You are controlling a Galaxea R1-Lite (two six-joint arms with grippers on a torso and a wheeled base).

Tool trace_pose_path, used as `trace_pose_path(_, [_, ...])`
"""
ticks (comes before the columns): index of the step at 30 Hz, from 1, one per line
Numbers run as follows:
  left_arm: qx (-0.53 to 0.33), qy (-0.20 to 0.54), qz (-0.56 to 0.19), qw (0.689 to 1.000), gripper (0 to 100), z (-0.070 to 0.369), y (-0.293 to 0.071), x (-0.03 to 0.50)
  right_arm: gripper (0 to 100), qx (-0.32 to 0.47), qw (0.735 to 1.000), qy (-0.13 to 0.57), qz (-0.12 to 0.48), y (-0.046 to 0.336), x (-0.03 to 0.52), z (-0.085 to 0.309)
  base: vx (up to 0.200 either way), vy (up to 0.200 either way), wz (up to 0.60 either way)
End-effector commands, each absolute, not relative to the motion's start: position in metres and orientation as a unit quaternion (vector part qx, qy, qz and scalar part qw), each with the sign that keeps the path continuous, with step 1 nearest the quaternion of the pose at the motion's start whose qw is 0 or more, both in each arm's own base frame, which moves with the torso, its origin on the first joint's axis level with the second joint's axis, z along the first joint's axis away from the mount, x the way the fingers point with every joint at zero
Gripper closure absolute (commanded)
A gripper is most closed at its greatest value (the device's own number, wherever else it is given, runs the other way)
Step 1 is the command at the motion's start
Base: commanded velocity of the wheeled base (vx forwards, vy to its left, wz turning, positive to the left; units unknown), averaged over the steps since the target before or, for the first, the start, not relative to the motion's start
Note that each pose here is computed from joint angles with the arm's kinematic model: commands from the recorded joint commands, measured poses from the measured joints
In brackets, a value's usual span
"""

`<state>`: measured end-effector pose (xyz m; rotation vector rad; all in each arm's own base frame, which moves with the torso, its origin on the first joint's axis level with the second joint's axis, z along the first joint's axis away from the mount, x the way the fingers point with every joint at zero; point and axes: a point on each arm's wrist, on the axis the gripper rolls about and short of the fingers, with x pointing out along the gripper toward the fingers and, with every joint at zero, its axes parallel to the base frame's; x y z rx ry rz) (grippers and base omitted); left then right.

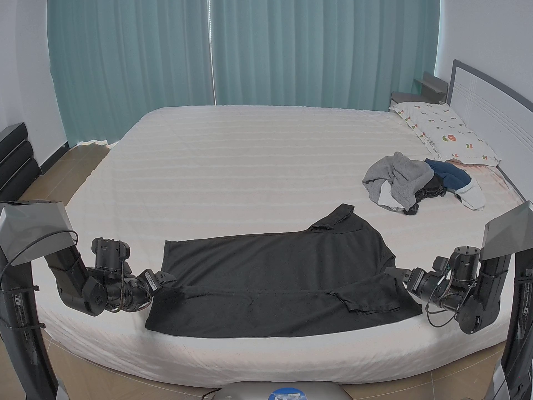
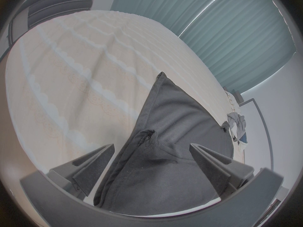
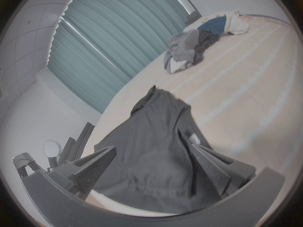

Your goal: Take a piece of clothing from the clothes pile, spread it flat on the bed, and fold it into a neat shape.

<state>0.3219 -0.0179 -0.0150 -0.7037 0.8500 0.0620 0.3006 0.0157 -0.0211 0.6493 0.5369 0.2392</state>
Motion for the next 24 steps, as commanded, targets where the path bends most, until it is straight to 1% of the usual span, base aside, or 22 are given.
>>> trace_pose_path(1, [-0.359,0.411,0.018,0.838,0,-0.014,-0.012,0.318,0,0.323,0.886,0.314,0.106,0.023,0.269,-0.024,0.000,0.000,0.00])
trace_pose_path(6, [-0.359,0.415,0.018,0.835,0,-0.014,-0.012,0.314,0,0.319,0.879,0.342,0.096,0.022,0.271,-0.045,0.000,0.000,0.00])
trace_pose_path(20, [-0.358,0.417,0.017,0.835,0,-0.015,-0.012,0.313,0,0.317,0.878,0.347,0.097,0.024,0.272,-0.050,0.000,0.000,0.00])
trace_pose_path(21, [-0.358,0.416,0.017,0.836,0,-0.015,-0.012,0.314,100,0.315,0.877,0.348,0.099,0.026,0.270,-0.049,0.000,0.000,0.00])
trace_pose_path(24, [-0.357,0.417,0.017,0.836,0,-0.015,-0.012,0.313,100,0.313,0.877,0.352,0.098,0.025,0.265,-0.047,0.000,0.000,0.00])
